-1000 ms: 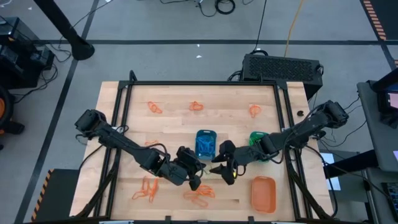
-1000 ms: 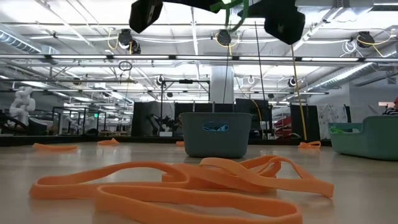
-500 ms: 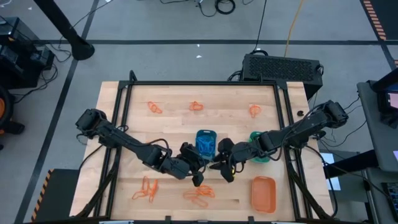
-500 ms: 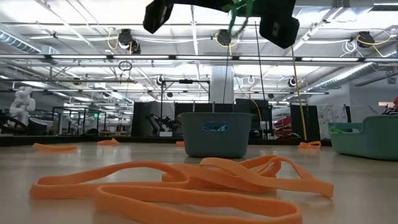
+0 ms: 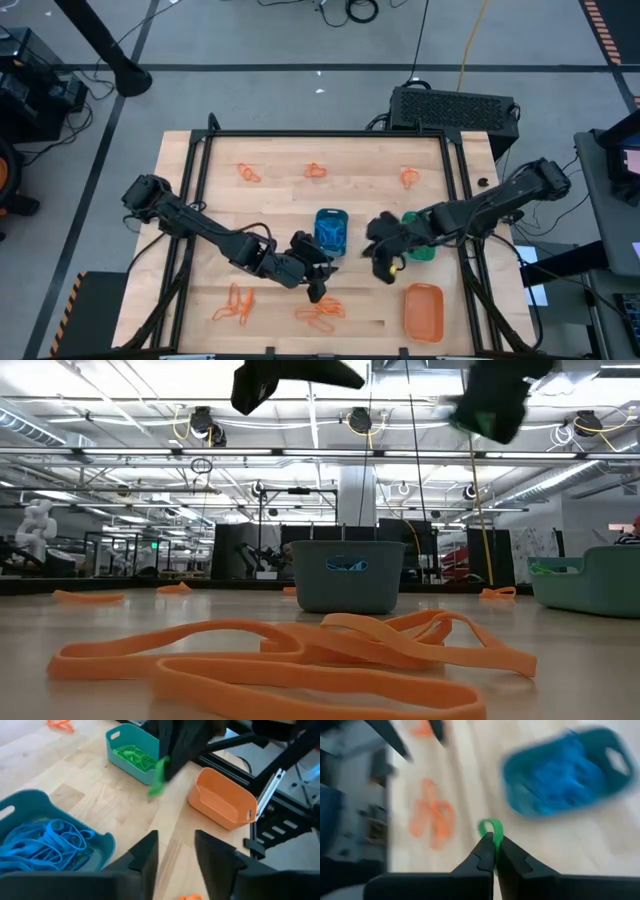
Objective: Sort rubber bands into baskets
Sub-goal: Put the green rubberband into the light blue bin
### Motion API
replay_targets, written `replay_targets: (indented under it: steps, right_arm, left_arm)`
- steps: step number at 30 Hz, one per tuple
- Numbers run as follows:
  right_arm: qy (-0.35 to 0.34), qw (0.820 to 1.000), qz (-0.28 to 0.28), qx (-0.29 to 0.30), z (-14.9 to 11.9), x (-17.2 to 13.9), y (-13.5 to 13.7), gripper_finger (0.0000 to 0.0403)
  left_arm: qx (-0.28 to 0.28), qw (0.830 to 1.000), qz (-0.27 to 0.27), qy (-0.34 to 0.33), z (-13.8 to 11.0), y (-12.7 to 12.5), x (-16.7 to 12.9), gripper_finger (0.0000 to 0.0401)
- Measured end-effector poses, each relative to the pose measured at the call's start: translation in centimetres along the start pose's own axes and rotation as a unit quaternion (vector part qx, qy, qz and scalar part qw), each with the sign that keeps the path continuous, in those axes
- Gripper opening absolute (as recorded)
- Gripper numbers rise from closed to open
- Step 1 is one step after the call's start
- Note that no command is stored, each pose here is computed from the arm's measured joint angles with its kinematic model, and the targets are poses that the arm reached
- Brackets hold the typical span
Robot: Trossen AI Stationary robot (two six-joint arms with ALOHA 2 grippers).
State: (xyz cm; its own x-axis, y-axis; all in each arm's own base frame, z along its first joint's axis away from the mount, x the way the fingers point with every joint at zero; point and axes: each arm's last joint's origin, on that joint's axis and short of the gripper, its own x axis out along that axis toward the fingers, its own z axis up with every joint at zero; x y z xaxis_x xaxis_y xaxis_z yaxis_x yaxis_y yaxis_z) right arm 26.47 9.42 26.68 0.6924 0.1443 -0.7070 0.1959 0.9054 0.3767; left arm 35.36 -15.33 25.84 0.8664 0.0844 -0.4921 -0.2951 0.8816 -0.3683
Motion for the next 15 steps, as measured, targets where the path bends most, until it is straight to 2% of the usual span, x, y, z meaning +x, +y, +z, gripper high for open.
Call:
replay_targets:
  steps: [4, 8, 11, 15]
  right_arm:
    - [0.054, 0.995, -0.086, 0.005, -1.4, -2.7, -1.8, 0.0001]
    - [0.103, 0.979, -0.177, 0.019, -2.8, -5.1, -3.7, 0.0001]
    - [0.120, 0.970, -0.206, 0.047, -3.7, -5.7, -5.1, 0.0000]
    - [0.140, 0.961, -0.225, 0.081, -5.3, -4.8, -6.8, 0.0000]
  left_arm:
    - [-0.039, 0.999, 0.000, 0.022, 0.0, 0.5, 0.2, 0.0163]
    - [-0.060, 0.997, -0.005, 0.043, -0.1, 0.6, 0.2, 0.0167]
    - [-0.061, 0.997, -0.010, 0.046, -0.2, 0.6, 0.2, 0.0168]
    - [-0.067, 0.997, -0.010, 0.046, -0.1, 0.6, 0.3, 0.0168]
